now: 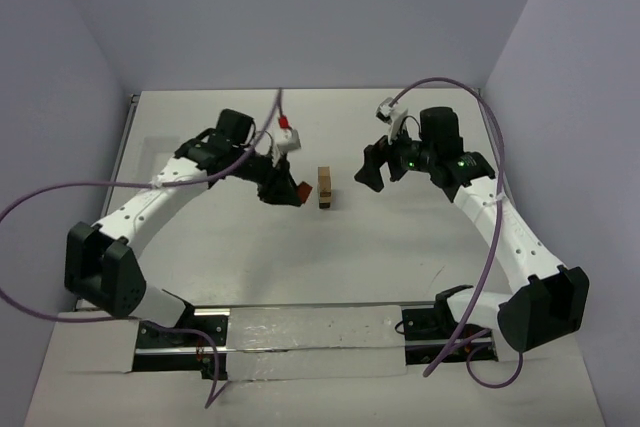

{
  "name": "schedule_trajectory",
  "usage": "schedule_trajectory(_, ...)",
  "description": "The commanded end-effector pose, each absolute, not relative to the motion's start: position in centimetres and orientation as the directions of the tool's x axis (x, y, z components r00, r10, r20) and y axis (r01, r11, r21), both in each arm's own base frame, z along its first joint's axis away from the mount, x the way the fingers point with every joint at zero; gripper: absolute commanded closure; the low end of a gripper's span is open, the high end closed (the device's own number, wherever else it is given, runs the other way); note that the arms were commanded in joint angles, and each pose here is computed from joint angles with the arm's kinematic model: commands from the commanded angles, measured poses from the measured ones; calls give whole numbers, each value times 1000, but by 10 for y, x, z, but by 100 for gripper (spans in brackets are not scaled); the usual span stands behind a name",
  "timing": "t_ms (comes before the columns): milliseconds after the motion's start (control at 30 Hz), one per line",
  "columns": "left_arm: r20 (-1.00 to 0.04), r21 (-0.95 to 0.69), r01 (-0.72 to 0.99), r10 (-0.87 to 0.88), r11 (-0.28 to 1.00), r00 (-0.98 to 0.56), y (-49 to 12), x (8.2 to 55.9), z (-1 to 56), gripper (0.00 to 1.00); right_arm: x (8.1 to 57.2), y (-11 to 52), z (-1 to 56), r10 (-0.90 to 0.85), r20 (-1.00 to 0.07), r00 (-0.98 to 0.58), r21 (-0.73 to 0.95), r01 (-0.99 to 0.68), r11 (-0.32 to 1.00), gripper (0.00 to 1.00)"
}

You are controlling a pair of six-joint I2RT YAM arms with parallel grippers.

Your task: Build the wood block tower

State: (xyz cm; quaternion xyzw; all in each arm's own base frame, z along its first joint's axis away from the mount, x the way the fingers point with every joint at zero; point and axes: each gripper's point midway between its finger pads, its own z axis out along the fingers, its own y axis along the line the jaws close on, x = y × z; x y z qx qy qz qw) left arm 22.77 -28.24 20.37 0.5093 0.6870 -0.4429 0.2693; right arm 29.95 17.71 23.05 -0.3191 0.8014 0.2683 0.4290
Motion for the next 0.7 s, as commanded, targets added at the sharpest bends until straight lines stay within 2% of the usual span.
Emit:
schedule_trajectory(0,-680,-682,680,107,271,-725,-284,254,280,100,321,184,306,-102,-936,-338,176,-696,696,2)
schedule_trajectory(167,-542,-762,426,-122,488,-831,-265,295,289,100,330,191,340,-25,-945,-327,220,-689,691,3)
schedule_trajectory(300,-408,-854,307,-173,419,-897,-266,291,291,100,326,203,360,-33,-959,-281,195,-739,645,4)
schedule_trajectory(367,-345,-876,237,-204,419,-916,-264,293,288,100,324,209,358,-106,-968,-228,107,-756,646,5)
schedule_trajectory(433,-338,-877,204,-257,434,-905,-258,300,287,100,324,215,355,-144,-968,-206,61,-750,659,6)
schedule_trajectory(500,-320,-891,157,-344,427,-882,-250,308,292,100,327,218,354,-127,-967,-220,74,-725,685,6)
schedule_trajectory(600,-240,-910,35,-455,413,-858,-241,324,293,100,337,222,358,-66,-965,-255,128,-672,729,7)
schedule_trajectory(667,-243,-900,2,-498,435,-833,-231,336,295,100,342,231,365,-25,-958,-285,172,-643,747,8)
